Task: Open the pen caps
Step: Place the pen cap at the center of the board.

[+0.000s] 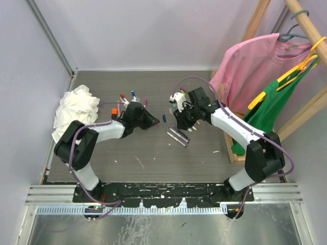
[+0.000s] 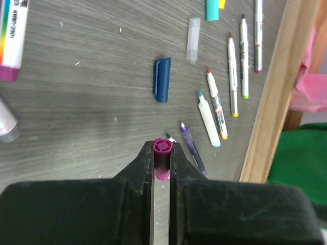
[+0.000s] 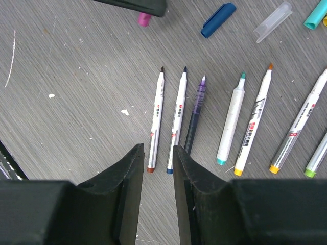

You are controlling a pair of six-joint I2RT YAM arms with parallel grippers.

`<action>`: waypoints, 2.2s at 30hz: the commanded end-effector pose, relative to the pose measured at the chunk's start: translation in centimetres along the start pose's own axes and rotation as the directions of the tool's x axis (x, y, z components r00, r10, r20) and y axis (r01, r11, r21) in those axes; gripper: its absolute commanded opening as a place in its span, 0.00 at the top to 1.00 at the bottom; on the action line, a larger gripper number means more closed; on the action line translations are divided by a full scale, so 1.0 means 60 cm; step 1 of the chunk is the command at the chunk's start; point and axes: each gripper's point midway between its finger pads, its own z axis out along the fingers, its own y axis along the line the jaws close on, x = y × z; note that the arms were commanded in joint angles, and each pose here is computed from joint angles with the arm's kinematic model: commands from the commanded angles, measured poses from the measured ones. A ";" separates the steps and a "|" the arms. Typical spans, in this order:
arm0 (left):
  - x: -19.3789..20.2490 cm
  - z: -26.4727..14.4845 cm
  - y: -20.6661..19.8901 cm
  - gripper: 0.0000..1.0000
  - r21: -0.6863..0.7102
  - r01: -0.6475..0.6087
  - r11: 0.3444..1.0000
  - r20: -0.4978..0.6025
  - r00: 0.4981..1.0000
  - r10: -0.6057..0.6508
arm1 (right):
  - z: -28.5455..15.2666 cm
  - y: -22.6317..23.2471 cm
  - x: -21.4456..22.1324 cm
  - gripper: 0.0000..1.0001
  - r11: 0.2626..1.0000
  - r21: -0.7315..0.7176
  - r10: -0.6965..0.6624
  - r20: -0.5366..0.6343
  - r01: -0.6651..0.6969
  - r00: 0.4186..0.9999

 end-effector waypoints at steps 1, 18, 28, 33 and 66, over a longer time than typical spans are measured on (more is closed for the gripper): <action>0.015 0.029 0.034 1.00 -0.209 0.003 0.978 -0.069 0.997 -0.017 | -0.011 0.005 -0.012 0.65 0.999 -0.002 -0.035 0.033 0.035 0.999; 0.016 0.077 0.058 0.87 -0.349 -0.003 0.937 -0.097 0.995 -0.033 | -0.009 0.004 -0.009 0.65 0.999 -0.005 -0.039 0.028 0.039 0.999; 0.020 0.077 0.058 0.73 -0.343 -0.004 0.939 -0.105 0.994 -0.034 | -0.010 0.003 -0.010 0.65 0.999 -0.002 -0.041 0.030 0.041 0.999; 0.015 0.070 0.046 0.72 -0.325 -0.011 0.946 -0.100 0.995 -0.023 | -0.011 0.004 -0.010 0.65 0.999 -0.003 -0.042 0.032 0.042 0.999; -0.136 -0.097 0.053 0.37 -0.350 -0.523 0.777 0.014 0.827 0.562 | -0.017 0.006 -0.013 0.65 0.999 -0.018 -0.042 0.046 0.043 0.998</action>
